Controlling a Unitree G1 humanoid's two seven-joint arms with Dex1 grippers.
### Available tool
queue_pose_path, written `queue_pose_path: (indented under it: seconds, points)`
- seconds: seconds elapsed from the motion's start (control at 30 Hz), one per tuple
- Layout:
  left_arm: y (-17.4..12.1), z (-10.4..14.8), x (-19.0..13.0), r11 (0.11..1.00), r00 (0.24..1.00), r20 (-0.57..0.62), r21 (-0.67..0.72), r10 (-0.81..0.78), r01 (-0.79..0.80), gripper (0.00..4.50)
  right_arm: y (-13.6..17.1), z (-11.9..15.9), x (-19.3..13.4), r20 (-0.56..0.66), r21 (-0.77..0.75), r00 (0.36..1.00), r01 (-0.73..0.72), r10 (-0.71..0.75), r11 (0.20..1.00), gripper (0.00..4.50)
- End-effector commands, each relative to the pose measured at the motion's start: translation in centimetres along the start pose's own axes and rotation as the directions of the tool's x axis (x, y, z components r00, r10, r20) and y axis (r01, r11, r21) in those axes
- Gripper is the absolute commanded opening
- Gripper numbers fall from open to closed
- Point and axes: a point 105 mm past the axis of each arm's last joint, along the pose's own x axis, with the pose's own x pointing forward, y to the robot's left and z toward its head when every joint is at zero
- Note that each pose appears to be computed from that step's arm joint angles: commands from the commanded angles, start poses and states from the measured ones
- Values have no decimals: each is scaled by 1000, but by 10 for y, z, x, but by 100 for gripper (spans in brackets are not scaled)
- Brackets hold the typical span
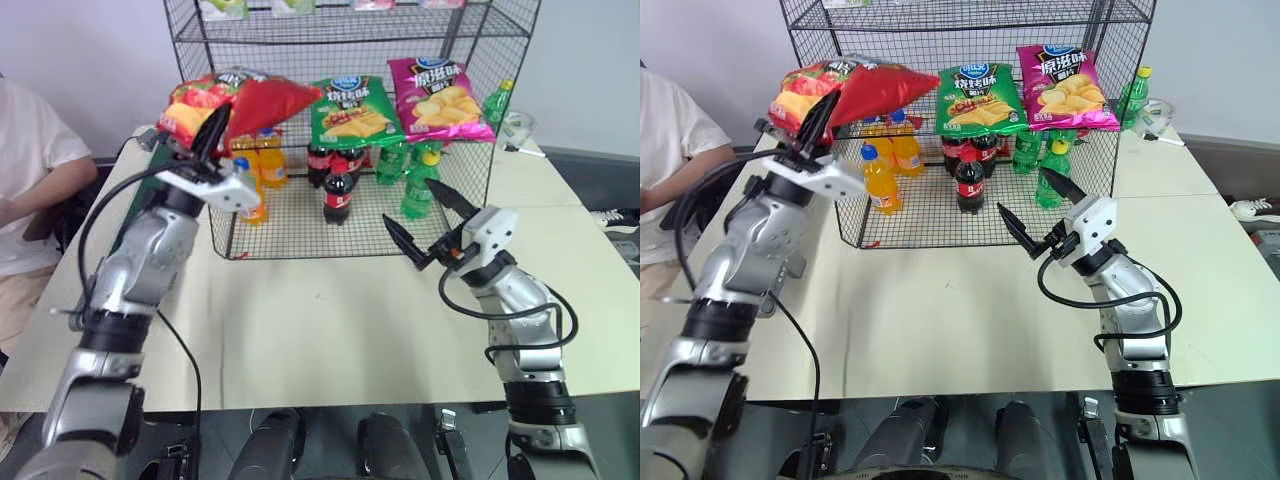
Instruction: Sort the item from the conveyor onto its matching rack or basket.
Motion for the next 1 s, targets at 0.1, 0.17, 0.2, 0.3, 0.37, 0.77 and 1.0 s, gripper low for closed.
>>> queue_pose_path:
  seconds: [0.1,0.17,0.2,0.3,0.37,0.77,1.0]
  points:
    - [-21,-21,27,997,993,-96,24,76,-74,2,1,15,6,47,-47,999,-10,12,999,450]
    - [-29,-25,34,997,989,-127,20,75,-73,2,3,14,6,45,-49,999,-16,18,999,450]
    - [-32,-27,36,997,988,-137,27,75,-72,2,3,14,7,45,-50,999,-16,18,999,450]
    - [-42,-38,41,998,974,-218,20,63,-60,2,0,16,7,52,-43,999,2,0,999,450]
    - [-42,-41,46,997,966,-248,23,71,-68,2,0,16,7,52,-47,999,8,-5,999,450]
    - [-65,-38,60,998,918,-397,-66,-15,-12,2,4,17,9,45,-47,999,8,-6,999,450]
    - [-72,-33,65,956,904,-417,-290,-93,-35,2,7,16,9,35,-42,999,-1,2,999,450]
